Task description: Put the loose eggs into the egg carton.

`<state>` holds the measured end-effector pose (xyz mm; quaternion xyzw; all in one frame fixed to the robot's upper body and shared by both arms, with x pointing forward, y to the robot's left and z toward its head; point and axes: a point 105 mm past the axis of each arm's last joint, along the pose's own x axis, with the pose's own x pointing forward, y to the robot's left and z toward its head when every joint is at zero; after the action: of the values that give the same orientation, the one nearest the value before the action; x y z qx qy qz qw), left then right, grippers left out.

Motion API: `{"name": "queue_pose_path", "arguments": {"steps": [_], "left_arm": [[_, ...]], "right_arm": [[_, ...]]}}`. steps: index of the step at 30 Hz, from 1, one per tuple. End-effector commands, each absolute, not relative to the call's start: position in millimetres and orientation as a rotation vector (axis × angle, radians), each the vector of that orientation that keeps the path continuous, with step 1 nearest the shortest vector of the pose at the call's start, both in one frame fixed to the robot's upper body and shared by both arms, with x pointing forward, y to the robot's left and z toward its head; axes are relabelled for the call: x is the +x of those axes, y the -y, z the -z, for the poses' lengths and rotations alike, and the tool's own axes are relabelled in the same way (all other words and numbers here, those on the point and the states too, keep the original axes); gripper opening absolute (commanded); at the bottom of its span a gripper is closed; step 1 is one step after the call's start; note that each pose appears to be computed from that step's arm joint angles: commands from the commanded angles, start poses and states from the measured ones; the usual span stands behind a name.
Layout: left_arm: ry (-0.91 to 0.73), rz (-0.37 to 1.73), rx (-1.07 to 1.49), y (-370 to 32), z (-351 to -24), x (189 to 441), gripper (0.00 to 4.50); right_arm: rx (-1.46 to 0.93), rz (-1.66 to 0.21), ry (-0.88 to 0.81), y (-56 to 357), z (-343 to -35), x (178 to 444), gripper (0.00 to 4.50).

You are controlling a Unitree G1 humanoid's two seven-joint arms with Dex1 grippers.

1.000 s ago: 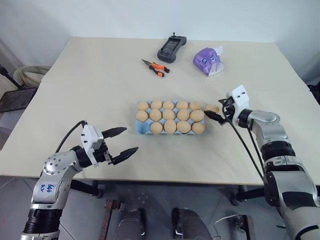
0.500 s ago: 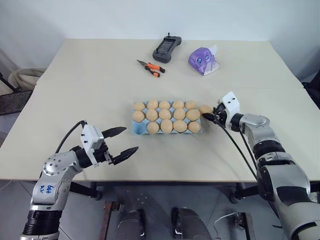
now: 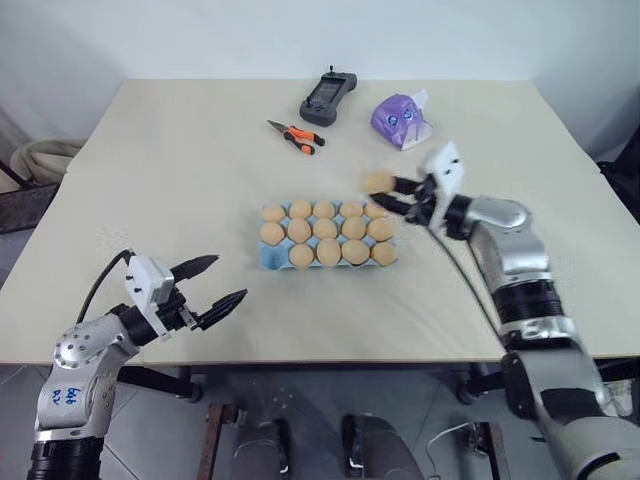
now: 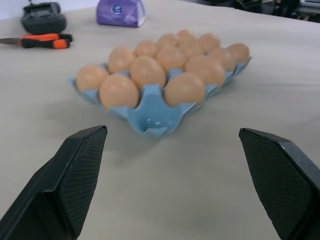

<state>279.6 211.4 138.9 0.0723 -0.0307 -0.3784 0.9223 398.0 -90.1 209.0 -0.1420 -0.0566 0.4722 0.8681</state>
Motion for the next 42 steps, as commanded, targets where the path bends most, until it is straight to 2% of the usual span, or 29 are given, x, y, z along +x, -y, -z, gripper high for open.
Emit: {"name": "queue_pose_path", "arguments": {"steps": [1, 6, 14, 22, 23, 24, 29, 35, 39, 42], "left_arm": [[0.091, 0.730, 0.166, -223, -145, 275, 4.50], [0.093, 0.697, 0.168, -228, -144, 271, 4.50], [0.106, 0.694, 0.168, -225, -149, 268, 4.50], [0.117, 0.717, 0.163, -215, -152, 269, 4.50], [0.118, 0.719, 0.162, -215, -152, 270, 4.50], [0.118, 0.720, 0.162, -214, -153, 270, 4.50], [0.106, 0.712, 0.179, -218, -152, 272, 4.50], [0.073, 0.701, 0.232, -223, -146, 274, 4.50], [0.060, 0.678, 0.247, -230, -145, 275, 4.50], [0.064, 0.656, 0.281, -234, -145, 277, 4.50]], "right_arm": [[-0.284, -1.104, 0.137, 44, -217, 373, 1.27], [-0.309, -1.186, 0.130, -11, -205, 354, 1.27], [-0.336, -1.240, 0.079, -39, -188, 348, 1.27], [-0.306, -1.202, 0.121, -38, -199, 353, 3.99], [-0.300, -1.198, 0.135, -34, -203, 352, 4.36], [-0.299, -1.197, 0.143, -28, -206, 351, 4.44], [-0.289, -1.185, 0.200, 30, -212, 338, 4.44], [-0.329, -1.059, 0.157, 117, -186, 327, 4.44], [-0.388, -0.873, 0.090, 187, -163, 327, 4.44], [-0.388, -0.782, 0.055, 221, -156, 325, 4.44]]}}
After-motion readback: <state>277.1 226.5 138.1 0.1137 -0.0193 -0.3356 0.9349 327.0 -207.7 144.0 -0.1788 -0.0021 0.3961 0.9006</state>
